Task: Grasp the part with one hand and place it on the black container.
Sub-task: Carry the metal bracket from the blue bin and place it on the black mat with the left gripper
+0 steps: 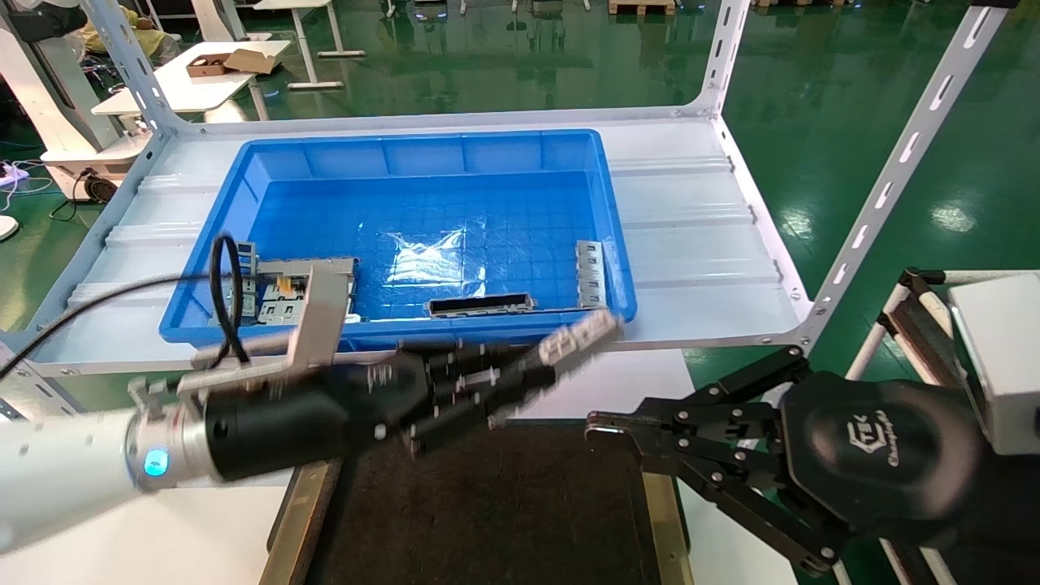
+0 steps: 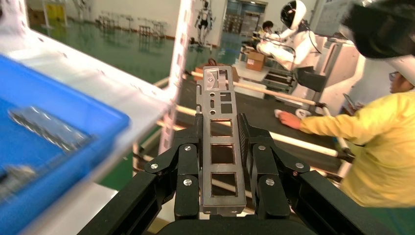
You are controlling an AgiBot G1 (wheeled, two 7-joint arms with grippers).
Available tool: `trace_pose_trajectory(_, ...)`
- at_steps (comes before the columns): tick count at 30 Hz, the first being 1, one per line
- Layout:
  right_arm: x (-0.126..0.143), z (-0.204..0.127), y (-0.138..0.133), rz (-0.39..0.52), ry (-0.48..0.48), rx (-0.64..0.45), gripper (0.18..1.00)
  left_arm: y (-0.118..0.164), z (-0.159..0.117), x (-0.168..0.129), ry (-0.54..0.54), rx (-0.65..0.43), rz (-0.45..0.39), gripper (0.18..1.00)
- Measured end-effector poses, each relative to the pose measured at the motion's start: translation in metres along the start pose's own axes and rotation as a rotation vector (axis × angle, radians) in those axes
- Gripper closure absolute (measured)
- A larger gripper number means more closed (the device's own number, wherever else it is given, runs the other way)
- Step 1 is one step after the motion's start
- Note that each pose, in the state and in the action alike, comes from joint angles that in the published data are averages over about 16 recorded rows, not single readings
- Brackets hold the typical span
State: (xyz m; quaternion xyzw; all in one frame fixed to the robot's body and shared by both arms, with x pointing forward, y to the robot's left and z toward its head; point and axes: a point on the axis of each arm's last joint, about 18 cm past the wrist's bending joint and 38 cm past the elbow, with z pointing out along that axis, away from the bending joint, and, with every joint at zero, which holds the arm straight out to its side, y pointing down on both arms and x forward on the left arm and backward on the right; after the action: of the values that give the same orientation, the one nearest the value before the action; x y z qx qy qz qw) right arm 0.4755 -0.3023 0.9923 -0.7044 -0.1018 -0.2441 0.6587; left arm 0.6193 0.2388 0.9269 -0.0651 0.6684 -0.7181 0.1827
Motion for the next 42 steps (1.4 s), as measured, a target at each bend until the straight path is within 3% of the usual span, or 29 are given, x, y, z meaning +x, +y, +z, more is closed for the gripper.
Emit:
trace_pose_trajectory(6,0.0,0.0,0.0,0.0,0.0,0.0,0.988,0.039,-0.008,0.02,-0.034,-0.045,-0.076,0.863)
trace_pose_trajectory(13,0.0,0.0,0.0,0.0,0.0,0.0,0.988,0.09,-0.012,0.034,-0.158,-0.089,-0.177,0.863)
trace_pose_trajectory(28,0.0,0.0,0.0,0.0,0.0,0.0,0.988,0.194,0.016,0.039,-0.616,-0.102,-0.344,0.863)
trace_pose_trajectory(34,0.0,0.0,0.0,0.0,0.0,0.0,0.988,0.221,0.034,0.037,-0.77,-0.093,-0.388,0.863)
trace_pose_trajectory(42,0.0,0.0,0.0,0.0,0.0,0.0,0.988,0.24,0.056,0.028,-0.88,-0.091,-0.447,0.863)
